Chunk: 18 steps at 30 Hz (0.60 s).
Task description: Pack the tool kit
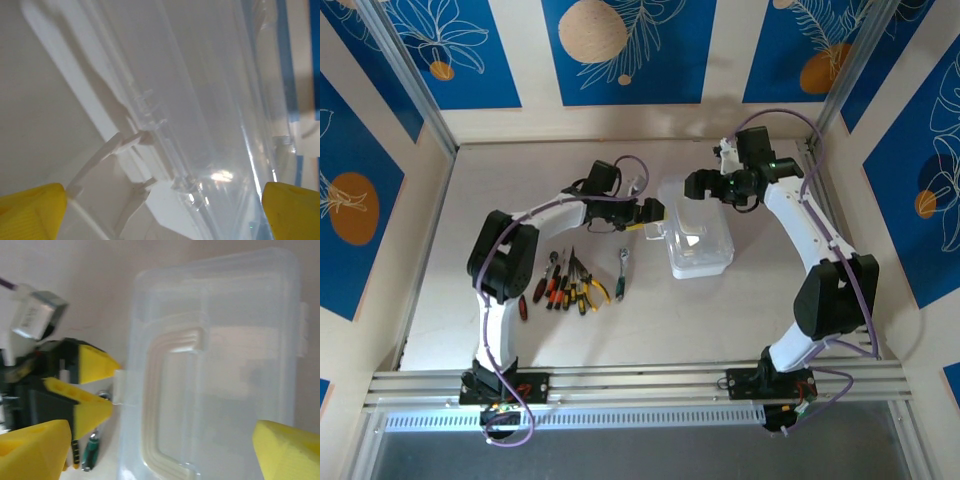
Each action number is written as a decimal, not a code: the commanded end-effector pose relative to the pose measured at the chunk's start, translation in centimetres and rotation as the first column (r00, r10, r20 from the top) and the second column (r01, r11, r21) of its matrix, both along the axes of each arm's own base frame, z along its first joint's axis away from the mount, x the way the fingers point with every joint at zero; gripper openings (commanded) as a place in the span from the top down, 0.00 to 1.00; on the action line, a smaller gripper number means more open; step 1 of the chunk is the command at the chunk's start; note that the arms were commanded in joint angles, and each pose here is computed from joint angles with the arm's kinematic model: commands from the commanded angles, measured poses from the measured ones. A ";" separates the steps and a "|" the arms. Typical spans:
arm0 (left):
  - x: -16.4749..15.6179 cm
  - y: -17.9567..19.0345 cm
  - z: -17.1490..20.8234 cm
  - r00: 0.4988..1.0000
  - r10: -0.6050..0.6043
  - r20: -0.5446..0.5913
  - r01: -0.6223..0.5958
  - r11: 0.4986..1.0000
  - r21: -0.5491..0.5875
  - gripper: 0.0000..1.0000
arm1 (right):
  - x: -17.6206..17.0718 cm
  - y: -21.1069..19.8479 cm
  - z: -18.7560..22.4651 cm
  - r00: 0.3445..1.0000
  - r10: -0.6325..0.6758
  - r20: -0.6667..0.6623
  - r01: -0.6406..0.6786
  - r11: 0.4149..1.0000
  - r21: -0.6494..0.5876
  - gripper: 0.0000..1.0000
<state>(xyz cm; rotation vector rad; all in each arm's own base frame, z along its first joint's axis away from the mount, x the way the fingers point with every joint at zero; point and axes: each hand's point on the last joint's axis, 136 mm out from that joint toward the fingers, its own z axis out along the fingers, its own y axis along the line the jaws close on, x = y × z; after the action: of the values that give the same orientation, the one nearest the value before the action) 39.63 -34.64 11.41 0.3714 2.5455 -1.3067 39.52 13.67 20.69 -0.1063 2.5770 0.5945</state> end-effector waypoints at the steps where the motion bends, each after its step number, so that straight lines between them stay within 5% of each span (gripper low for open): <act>1: 0.2 3.2 1.7 0.997 0.025 0.072 -0.036 0.988 0.153 0.00 | -0.4 -2.2 -3.0 0.998 -0.012 -0.068 0.000 0.986 -0.169 0.04; 11: -0.3 10.9 2.9 0.971 0.081 0.223 -0.184 0.849 0.495 0.00 | 0.0 -2.2 -6.8 0.989 0.016 -0.146 -0.045 0.980 -0.194 0.03; 18: -1.4 13.1 2.2 0.967 0.088 0.239 -0.212 0.796 0.567 0.00 | -0.1 -1.4 -9.1 0.979 0.034 -0.201 -0.073 0.979 -0.189 0.14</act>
<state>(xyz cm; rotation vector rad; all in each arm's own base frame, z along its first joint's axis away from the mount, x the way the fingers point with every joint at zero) 39.14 -23.71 14.58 0.3724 2.6320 -0.4833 39.94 11.74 12.50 -0.1632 2.7993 0.3762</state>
